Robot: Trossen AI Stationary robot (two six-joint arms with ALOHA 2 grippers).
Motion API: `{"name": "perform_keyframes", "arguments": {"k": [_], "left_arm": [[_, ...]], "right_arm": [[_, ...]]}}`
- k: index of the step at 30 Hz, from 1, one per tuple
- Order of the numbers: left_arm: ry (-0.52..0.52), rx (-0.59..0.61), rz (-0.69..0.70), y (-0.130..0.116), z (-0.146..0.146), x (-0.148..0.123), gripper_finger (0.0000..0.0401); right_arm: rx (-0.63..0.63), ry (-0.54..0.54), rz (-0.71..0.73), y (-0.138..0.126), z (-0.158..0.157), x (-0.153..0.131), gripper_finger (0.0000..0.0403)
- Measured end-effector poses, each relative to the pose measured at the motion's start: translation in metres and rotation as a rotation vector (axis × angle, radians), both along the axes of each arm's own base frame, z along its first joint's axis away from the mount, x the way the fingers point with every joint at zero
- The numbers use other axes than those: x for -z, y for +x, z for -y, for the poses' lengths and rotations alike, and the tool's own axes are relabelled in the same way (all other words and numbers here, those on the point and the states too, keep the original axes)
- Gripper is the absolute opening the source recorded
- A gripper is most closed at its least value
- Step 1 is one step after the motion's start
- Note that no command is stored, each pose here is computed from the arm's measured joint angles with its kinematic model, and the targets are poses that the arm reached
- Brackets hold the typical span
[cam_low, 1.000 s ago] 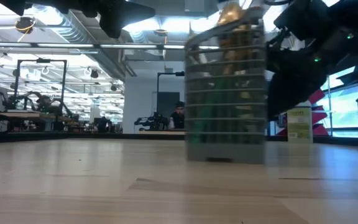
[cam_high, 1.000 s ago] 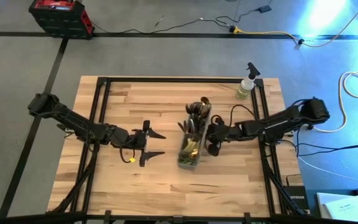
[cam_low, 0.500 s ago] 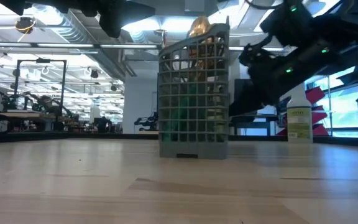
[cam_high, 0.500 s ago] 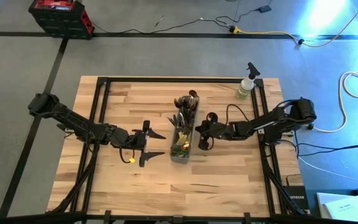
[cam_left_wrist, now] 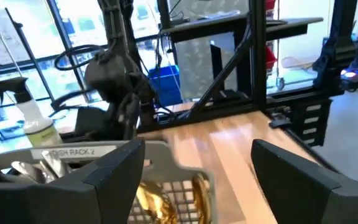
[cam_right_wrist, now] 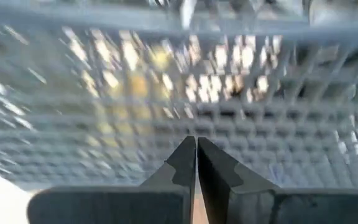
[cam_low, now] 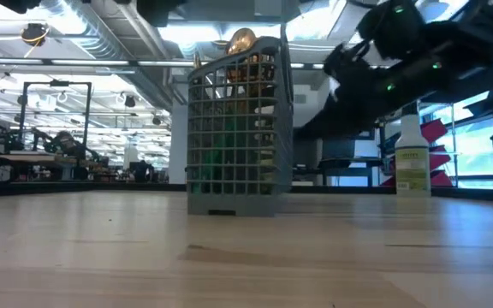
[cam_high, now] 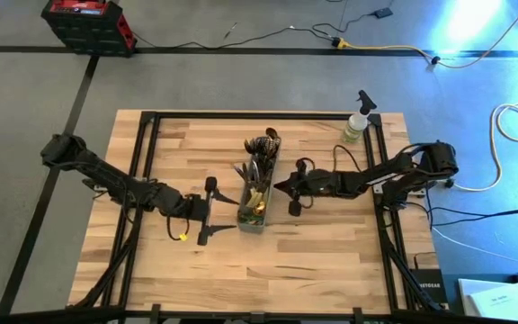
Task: Sort silverware
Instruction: Move the silverware basket to the center of the table, then return to Home Position
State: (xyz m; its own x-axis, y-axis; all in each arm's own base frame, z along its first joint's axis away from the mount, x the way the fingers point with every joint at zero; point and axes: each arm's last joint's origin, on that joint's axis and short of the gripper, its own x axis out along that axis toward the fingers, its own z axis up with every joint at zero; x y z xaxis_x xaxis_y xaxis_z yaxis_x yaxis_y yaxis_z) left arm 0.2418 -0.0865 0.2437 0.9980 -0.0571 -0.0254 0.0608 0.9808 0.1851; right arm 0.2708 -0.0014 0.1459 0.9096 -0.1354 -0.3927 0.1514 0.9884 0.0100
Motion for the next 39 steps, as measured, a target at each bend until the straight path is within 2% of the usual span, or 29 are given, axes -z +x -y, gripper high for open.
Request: {"name": "perform_keyframes", "arguments": {"k": [3, 6, 10, 15, 17, 20, 27, 34, 39], "left_arm": [[-0.003, 0.020, 0.088, -0.009, -0.003, 0.009, 0.0276], [-0.040, 0.059, 0.224, -0.026, -0.009, 0.017, 0.0244], [-0.098, -0.010, 0.221, -0.047, -0.027, 0.041, 0.0168], [-0.147, -0.024, 0.223, -0.069, -0.039, 0.053, 0.0041], [-0.145, -0.028, 0.217, -0.076, -0.041, 0.057, 0.0012], [-0.153, -0.031, 0.250, -0.085, -0.045, 0.057, 0.0003], [-0.160, -0.076, 0.235, -0.100, -0.052, 0.063, 0.0000], [-0.168, -0.153, 0.151, -0.106, -0.055, 0.068, 0.0000], [-0.171, -0.173, 0.111, -0.113, -0.058, 0.069, 0.0000]], "right_arm": [[-0.020, 0.015, 0.097, -0.014, 0.001, -0.002, 0.0000], [-0.015, 0.036, 0.148, -0.027, 0.001, 0.001, 0.0000], [-0.060, 0.046, 0.212, -0.040, 0.000, -0.005, 0.0000], [-0.069, 0.059, 0.244, -0.061, 0.010, -0.007, 0.0000], [-0.066, 0.069, 0.251, -0.070, 0.014, -0.005, 0.0000], [-0.081, 0.082, 0.303, -0.083, 0.018, -0.008, 0.0000], [-0.069, 0.070, 0.369, -0.115, 0.016, -0.004, 0.0000], [-0.073, 0.047, 0.379, -0.123, 0.015, -0.011, 0.0000], [-0.070, 0.057, 0.324, -0.129, 0.014, -0.009, 0.0000]]}}
